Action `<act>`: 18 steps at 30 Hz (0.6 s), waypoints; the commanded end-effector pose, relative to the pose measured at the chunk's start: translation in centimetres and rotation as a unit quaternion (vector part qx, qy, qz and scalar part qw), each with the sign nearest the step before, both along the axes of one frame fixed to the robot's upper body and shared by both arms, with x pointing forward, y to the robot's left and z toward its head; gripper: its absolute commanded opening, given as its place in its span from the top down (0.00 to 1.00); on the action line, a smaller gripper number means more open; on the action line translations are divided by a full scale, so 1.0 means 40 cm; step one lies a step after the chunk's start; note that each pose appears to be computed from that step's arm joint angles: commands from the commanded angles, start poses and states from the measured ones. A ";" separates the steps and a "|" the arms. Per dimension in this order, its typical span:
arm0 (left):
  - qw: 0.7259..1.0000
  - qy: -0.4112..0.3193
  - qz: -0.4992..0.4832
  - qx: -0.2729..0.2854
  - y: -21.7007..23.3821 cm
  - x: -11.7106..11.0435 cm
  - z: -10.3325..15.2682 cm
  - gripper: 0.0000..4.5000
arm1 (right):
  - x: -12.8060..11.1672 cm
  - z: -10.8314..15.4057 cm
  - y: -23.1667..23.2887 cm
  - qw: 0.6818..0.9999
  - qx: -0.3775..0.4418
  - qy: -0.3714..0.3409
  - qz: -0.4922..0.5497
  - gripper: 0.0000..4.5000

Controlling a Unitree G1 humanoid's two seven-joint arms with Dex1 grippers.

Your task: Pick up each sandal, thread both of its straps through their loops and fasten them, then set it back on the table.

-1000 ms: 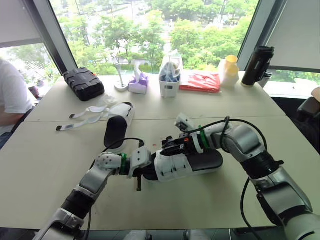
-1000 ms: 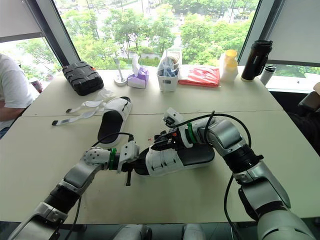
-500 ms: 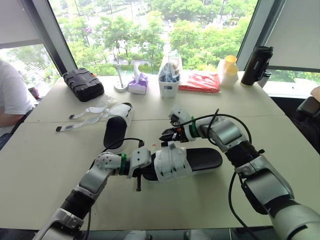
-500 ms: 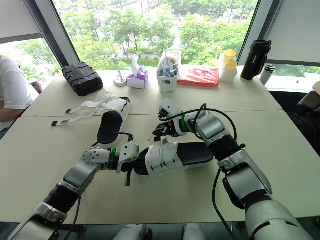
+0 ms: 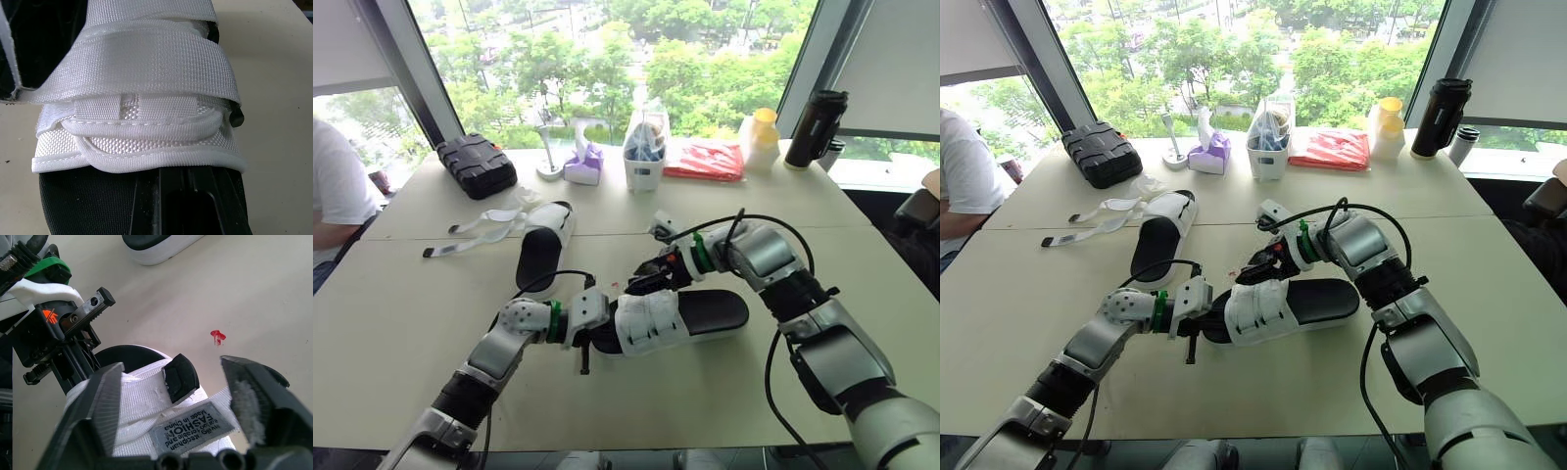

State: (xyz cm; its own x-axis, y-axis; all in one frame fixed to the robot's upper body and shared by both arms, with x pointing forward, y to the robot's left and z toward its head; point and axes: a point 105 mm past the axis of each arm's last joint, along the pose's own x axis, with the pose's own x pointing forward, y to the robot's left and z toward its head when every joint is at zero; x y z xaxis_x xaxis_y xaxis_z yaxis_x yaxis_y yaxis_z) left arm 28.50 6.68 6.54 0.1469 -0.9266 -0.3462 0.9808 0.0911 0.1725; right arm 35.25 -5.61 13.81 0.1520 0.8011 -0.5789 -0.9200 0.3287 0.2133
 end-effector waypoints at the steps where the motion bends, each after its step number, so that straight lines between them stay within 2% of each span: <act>1: 0.988 0.104 0.028 0.108 0.048 -0.050 -0.179 1.00 | -0.003 0.046 0.019 0.999 0.015 -0.027 0.019 0.10; 11: 0.988 0.104 0.032 0.108 0.051 -0.049 -0.179 1.00 | -0.034 0.028 0.035 0.999 0.018 0.009 0.042 0.10; 14: 0.988 0.104 0.032 0.109 0.052 -0.048 -0.179 1.00 | -0.035 0.026 0.041 0.999 0.021 0.010 0.042 0.27; 18: 0.988 0.105 0.031 0.109 0.052 -0.050 -0.179 1.00 | -0.032 0.029 0.048 0.999 0.024 0.010 0.043 0.73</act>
